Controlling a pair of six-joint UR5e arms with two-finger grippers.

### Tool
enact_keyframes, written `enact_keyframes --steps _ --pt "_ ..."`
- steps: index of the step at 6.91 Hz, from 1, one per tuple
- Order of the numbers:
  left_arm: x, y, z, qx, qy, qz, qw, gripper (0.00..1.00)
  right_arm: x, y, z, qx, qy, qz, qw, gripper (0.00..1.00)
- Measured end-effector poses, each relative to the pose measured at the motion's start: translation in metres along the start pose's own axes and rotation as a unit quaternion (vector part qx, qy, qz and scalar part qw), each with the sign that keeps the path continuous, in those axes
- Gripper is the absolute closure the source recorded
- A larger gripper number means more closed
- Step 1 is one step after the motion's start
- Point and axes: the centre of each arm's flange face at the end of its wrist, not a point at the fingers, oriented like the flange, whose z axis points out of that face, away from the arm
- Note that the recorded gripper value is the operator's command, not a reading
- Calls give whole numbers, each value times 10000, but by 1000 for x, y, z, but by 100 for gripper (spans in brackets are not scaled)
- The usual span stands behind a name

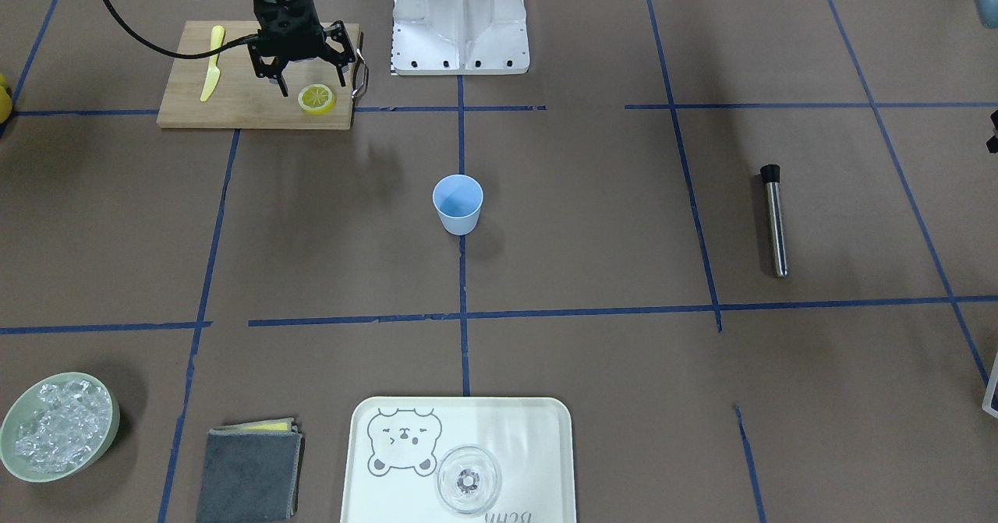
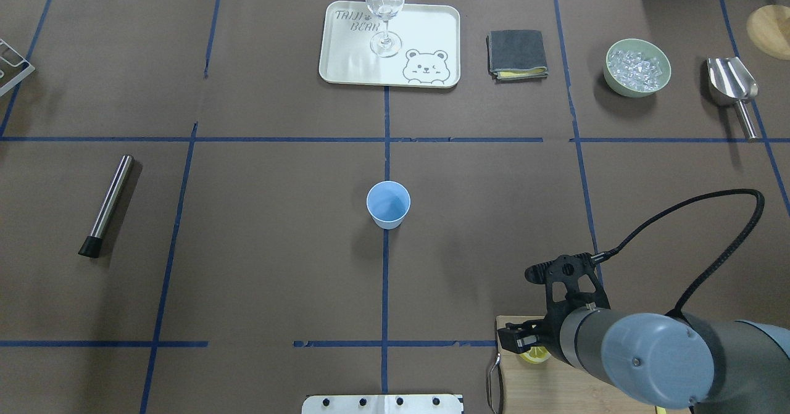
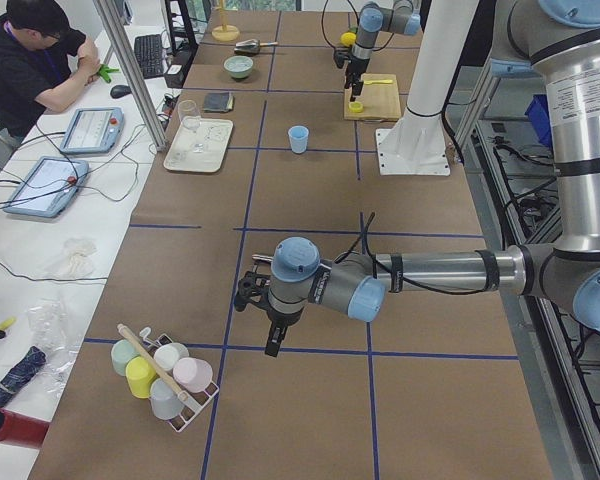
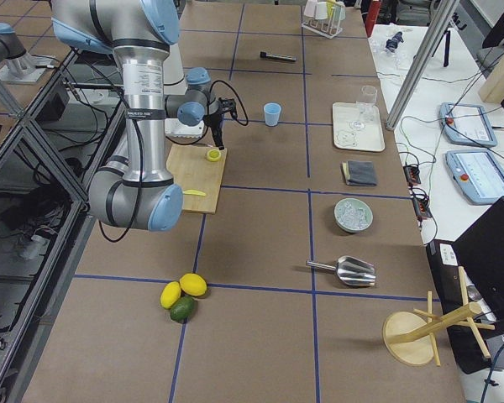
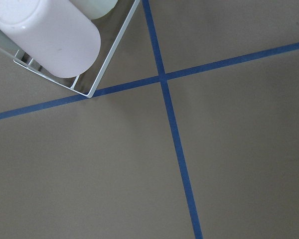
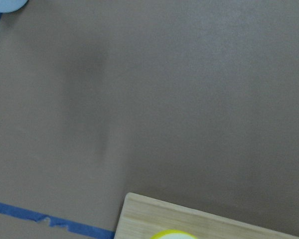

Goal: Squeeze lemon into cup
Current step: 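Close the right gripper around the half lemon on the wooden board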

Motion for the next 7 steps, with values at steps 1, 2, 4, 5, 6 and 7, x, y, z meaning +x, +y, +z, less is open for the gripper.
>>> enact_keyframes --steps 1,2,4,5,6,7 --pt "1 1 0 -8 83 -2 10000 0 9 15 5 37 -59 -57 10000 0" --pt "2 2 1 -15 127 -6 9999 0 10 25 9 66 -81 -84 9999 0" --pt "1 3 2 -32 149 -20 9999 0 8 38 21 98 -14 -158 9998 0" --pt "0 4 3 -38 150 -25 9999 0 8 42 28 99 43 -187 9998 0" --pt "-1 4 4 -41 150 -29 9999 0 8 44 34 90 87 -208 9997 1" --pt "-1 5 4 -42 149 -34 9999 0 7 45 36 89 91 -214 9997 2"
